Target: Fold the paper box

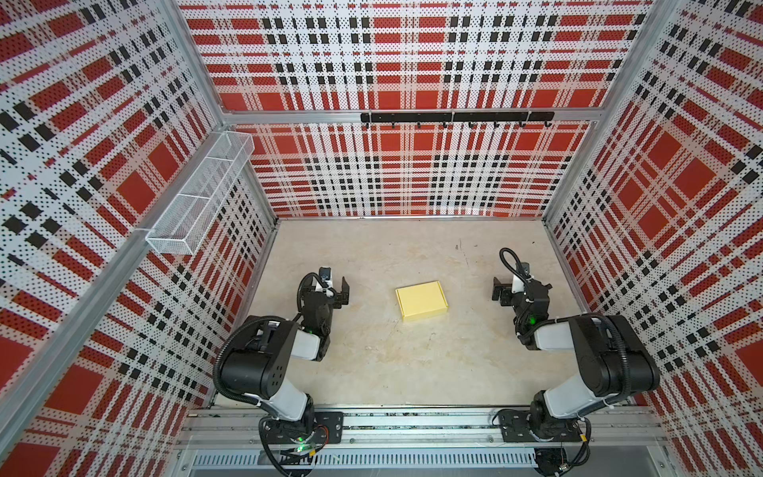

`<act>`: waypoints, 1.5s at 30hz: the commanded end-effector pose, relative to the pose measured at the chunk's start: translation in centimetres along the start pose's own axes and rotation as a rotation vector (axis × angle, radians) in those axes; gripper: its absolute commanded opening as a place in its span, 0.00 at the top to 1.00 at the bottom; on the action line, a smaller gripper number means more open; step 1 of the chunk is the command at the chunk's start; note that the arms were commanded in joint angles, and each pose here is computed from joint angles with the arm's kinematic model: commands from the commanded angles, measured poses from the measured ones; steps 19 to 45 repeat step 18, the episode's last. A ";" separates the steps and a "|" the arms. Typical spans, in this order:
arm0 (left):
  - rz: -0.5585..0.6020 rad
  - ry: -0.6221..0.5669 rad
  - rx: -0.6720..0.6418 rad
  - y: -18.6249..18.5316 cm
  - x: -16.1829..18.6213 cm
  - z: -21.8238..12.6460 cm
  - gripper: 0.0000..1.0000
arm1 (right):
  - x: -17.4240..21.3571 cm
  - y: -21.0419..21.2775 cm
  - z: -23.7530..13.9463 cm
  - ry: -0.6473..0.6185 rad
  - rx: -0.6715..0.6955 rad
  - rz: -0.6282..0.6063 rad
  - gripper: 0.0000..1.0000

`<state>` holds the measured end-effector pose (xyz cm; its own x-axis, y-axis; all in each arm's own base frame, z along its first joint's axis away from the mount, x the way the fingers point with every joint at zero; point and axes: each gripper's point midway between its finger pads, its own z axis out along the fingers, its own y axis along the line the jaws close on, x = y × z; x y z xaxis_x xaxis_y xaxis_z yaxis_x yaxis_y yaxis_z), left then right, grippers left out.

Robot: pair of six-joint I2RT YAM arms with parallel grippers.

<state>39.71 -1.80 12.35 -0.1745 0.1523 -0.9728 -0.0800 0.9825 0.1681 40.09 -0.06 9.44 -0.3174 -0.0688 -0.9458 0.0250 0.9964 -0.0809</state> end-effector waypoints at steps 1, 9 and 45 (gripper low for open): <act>-0.031 0.015 -0.050 0.9 0.1 0.3 0.00 | -1.6 -0.3 0.3 -0.058 0.013 0.015 0.00; -0.026 0.002 -0.064 1.0 0.0 0.1 0.00 | -1.6 -0.3 0.3 -0.058 0.013 0.015 0.00; -0.024 -0.002 -0.063 0.9 -0.1 0.0 0.01 | -1.6 -0.3 0.3 -0.058 0.014 0.015 0.00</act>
